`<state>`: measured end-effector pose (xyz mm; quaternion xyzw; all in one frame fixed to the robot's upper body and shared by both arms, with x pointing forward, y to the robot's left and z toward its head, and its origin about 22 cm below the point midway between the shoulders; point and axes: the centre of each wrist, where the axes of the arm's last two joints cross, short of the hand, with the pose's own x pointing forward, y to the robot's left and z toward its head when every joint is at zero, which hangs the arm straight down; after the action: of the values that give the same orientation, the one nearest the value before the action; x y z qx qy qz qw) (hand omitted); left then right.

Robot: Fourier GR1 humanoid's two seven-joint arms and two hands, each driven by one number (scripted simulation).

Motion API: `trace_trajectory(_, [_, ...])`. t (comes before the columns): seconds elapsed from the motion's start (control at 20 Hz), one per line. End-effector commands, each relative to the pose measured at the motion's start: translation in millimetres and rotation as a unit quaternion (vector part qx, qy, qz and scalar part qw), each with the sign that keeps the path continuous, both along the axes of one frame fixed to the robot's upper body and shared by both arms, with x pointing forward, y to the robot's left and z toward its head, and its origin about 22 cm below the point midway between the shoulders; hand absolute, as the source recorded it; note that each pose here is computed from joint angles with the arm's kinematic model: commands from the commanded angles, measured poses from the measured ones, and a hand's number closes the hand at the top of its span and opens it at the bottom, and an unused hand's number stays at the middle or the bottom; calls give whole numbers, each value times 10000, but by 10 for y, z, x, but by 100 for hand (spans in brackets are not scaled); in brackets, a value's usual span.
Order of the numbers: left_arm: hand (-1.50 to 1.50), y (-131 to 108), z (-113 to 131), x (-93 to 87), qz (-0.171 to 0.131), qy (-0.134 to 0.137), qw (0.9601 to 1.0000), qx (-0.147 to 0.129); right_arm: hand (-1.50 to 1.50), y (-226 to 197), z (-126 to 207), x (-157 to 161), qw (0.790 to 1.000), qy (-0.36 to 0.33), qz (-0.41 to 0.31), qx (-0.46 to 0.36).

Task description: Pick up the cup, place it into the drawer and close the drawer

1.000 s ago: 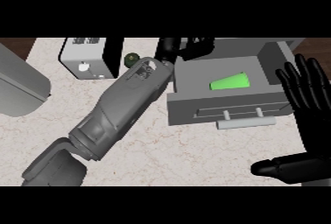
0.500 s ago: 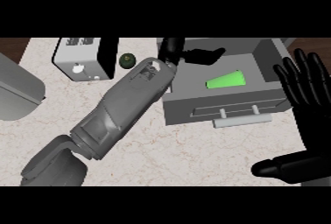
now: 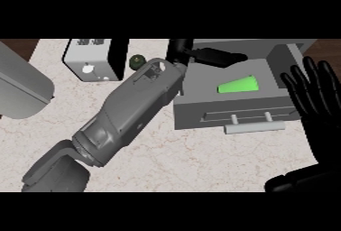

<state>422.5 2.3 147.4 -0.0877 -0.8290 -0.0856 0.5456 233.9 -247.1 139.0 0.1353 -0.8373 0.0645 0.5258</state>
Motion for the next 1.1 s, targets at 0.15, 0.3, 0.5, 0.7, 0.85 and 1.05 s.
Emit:
trace_trajectory(0.15, [-150, -25, 146, -25, -112, 163, 9979, -615, 150, -218, 45, -90, 9997, -51, 119, -208])
trace_trajectory(0.3, [-150, 96, 139, -47, -14, 94, 9957, -922, 150, -127, 101, -198, 9965, -16, 342, -762])
trace_trajectory(0.5, [-150, 609, 74, 31, 271, 148, 9939, -1059, 150, -294, 84, -257, 9878, -52, 234, -1540])
trace_trajectory(0.7, [-150, 1009, -259, -161, 409, 402, 9909, -1215, 150, -304, 119, -271, 9804, 33, 99, -1967])
trace_trajectory(0.85, [-150, 1410, -238, -251, 473, 390, 9910, -1189, 150, -341, 63, -213, 9736, 23, 110, -2282])
trace_trajectory(1.05, [-150, 1719, -280, -521, 597, 495, 9882, -1318, 150, -201, -144, -104, 9693, 214, -137, -2447])
